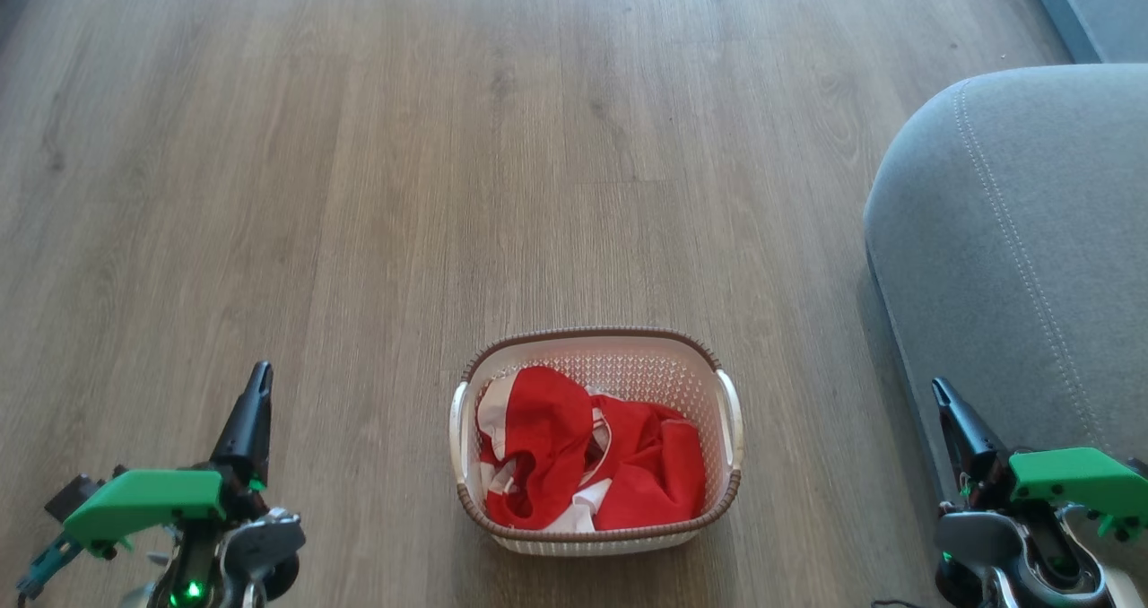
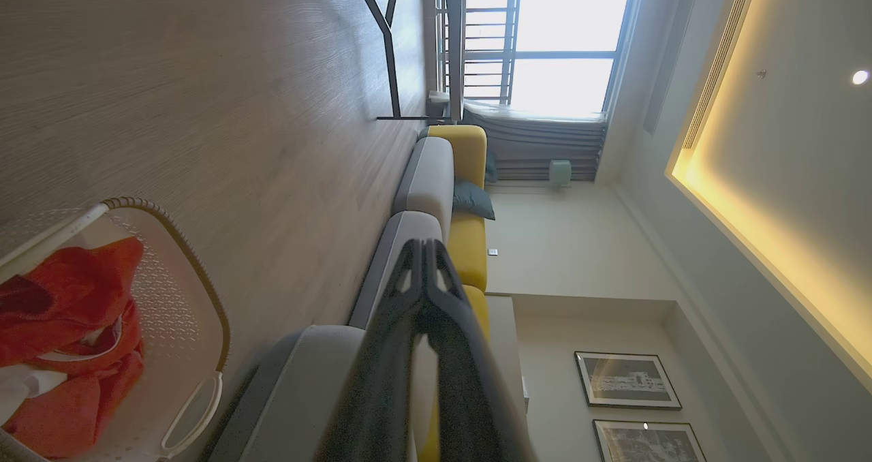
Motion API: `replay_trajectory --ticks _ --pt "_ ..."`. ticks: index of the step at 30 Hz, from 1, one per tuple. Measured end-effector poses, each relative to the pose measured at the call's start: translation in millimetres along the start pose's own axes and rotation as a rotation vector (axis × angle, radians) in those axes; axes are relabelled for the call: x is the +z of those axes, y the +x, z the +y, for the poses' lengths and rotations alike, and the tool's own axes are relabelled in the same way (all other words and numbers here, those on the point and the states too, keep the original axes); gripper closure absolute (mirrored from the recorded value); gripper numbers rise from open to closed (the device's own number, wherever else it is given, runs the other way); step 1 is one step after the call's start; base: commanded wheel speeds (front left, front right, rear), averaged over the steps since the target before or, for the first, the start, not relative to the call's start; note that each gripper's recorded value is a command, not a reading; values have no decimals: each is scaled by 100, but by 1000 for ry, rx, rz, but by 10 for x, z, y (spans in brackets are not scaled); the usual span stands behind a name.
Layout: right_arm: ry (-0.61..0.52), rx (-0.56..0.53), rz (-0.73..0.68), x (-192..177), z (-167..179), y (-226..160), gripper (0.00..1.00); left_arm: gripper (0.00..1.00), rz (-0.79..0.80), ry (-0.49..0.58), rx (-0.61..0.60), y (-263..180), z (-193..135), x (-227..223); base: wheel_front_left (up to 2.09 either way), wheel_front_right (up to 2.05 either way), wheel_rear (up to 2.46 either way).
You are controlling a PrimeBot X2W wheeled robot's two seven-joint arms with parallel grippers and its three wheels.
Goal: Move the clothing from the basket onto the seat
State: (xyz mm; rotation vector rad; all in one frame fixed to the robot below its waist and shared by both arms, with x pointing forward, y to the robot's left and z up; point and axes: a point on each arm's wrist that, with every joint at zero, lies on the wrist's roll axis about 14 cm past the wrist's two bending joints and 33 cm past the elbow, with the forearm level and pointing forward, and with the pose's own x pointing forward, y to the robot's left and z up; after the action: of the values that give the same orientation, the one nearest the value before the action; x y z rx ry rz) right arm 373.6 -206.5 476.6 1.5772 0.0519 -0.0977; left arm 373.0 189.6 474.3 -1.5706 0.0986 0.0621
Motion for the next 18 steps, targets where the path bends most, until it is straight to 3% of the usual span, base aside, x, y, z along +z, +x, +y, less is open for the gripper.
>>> replay_trajectory --ticks 18 --pt "0 0 0 0 0 0 100 100 0 0 0 0 0 0 0 0 0"
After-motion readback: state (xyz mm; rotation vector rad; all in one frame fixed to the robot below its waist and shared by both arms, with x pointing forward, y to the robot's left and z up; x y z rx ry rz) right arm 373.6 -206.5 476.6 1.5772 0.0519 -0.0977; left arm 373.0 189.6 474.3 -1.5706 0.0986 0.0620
